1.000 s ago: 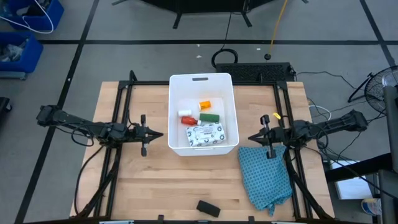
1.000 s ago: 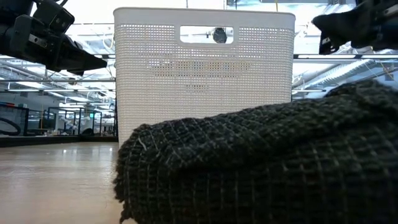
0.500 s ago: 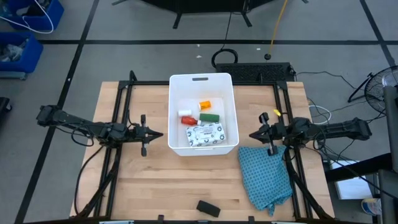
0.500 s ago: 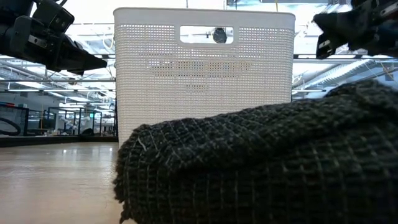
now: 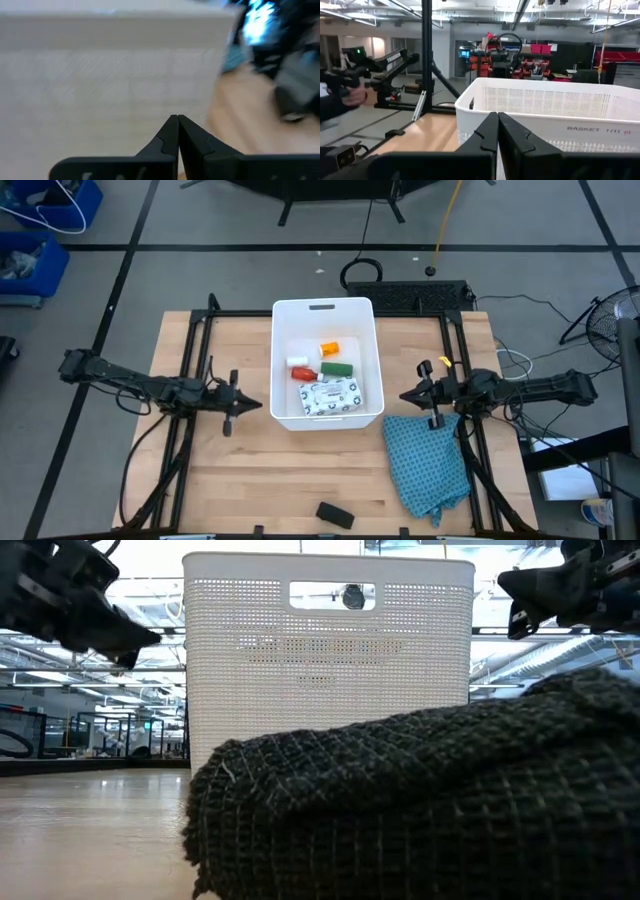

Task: Pick & place medical supplies in basket/bin
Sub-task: Put the black bandage into the white bin

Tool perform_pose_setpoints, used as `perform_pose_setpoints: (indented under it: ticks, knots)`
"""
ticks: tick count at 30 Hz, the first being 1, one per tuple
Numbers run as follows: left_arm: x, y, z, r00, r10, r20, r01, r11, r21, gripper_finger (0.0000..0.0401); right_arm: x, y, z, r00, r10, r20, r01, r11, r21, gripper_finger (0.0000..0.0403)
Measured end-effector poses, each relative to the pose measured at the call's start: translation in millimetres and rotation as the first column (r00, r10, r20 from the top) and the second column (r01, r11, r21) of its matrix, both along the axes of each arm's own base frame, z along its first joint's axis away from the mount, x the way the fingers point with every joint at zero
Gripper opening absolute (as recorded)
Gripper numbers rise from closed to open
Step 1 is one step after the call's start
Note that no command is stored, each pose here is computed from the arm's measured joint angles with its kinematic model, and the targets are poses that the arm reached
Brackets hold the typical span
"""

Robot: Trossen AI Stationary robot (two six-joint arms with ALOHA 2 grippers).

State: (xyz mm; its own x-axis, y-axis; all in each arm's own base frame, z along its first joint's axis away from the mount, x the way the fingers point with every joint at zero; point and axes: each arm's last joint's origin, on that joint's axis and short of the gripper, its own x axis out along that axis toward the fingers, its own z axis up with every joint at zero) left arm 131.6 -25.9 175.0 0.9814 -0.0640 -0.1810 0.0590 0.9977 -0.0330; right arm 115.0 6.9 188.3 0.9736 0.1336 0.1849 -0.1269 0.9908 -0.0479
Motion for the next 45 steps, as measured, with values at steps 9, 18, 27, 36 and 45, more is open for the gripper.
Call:
perform_pose_setpoints:
  ticks: [9,18,27,36,45]
  knots:
    - [10,-19,27,0.969,-0.117,0.219,0.129,0.991,-0.041,0.001,-1,0,4,0.999,-0.012,0.053,0.015,0.998,-0.065,0.0]
    - [61,-88,56,0.974,-0.216,0.064,0.215,0.976,0.023,0.001,-3,0,10,0.993,-0.012,0.119,0.019,0.998,-0.061,0.0]
    - [131,-180,60,0.944,-0.289,-0.159,0.293,0.956,0.002,0.001,-3,0,10,0.993,-0.011,0.119,0.019,0.998,-0.062,0.0]
    - [188,-234,40,0.941,-0.252,-0.225,0.277,0.957,0.085,0.0017,-2,0,10,0.993,-0.01,0.114,0.018,0.997,-0.073,0.0]
    - [231,-238,25,0.887,-0.245,-0.391,0.285,0.957,0.047,0.0176,-2,0,9,0.993,-0.01,0.114,0.019,0.997,-0.077,0.0]
